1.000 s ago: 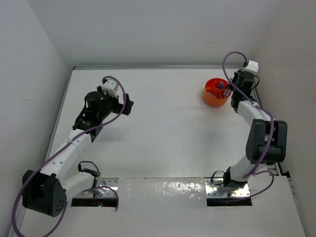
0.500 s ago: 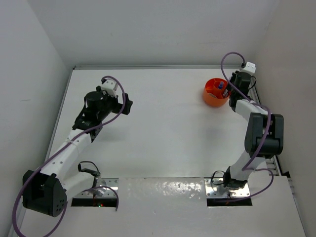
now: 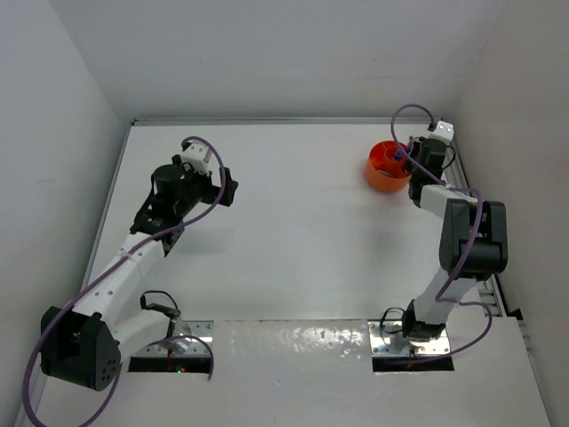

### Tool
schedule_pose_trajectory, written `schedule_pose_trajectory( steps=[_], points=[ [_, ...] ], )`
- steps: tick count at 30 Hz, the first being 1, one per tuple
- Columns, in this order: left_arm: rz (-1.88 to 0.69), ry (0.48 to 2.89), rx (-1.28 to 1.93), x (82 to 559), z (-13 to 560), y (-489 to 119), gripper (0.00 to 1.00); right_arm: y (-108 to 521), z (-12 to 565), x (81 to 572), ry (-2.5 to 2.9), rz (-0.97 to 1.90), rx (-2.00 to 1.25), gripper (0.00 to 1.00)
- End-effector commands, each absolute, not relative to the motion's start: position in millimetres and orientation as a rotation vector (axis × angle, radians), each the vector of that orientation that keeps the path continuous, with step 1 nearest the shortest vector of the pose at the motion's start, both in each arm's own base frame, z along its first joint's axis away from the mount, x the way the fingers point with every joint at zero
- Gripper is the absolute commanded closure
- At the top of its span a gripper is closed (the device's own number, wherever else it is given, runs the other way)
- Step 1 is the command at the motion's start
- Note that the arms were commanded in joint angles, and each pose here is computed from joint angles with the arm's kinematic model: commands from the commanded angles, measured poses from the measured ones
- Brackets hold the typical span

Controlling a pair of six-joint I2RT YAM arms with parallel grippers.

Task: Sort the stationery into containers
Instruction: Place the pen in the storage box, then pick up the pen from the center of the board.

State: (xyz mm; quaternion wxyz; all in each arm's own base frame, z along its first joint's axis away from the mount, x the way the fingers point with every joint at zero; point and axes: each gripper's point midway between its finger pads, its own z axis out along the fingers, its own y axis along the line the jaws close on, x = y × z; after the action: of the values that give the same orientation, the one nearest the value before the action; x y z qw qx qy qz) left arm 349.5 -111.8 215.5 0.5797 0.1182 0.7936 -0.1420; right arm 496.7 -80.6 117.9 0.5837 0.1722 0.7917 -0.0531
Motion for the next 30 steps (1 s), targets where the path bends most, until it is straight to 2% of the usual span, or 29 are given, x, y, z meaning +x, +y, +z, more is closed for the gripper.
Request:
schedule_pose_trajectory(
  steps=[1,2,5,8,9,13,20,28,29,30],
  points=[
    [-0.316,1.811,0.252,353,226,-105,0.0,-79,130,495,1.781,-0.166,0.351,1.0],
    [-0.319,1.809,0.254,353,226,-106,0.0,-78,132,494,1.773,-0.165,0.348,0.98],
    [-0.32,1.811,0.253,353,225,-106,0.0,-75,132,492,1.786,-0.161,0.329,0.78],
    [-0.324,1.809,0.256,353,226,-106,0.0,-72,137,492,1.785,-0.155,0.311,0.67],
    [-0.323,1.808,0.255,354,227,-106,0.0,-70,140,492,1.78,-0.153,0.304,0.58],
    [-0.326,1.81,0.26,353,226,-107,0.0,-67,152,494,1.769,-0.155,0.294,0.47],
    [-0.327,1.806,0.258,353,227,-107,0.0,-70,182,490,1.712,-0.172,0.299,0.37],
    [-0.289,1.815,0.154,358,228,-91,0.0,-48,220,479,1.68,-0.185,0.208,0.35],
    [-0.286,1.832,0.093,359,225,-85,0.0,-43,220,475,1.692,-0.184,0.19,0.46],
    [-0.268,1.856,0.054,363,220,-77,0.0,-25,220,471,1.7,-0.159,0.151,0.61]
  ],
)
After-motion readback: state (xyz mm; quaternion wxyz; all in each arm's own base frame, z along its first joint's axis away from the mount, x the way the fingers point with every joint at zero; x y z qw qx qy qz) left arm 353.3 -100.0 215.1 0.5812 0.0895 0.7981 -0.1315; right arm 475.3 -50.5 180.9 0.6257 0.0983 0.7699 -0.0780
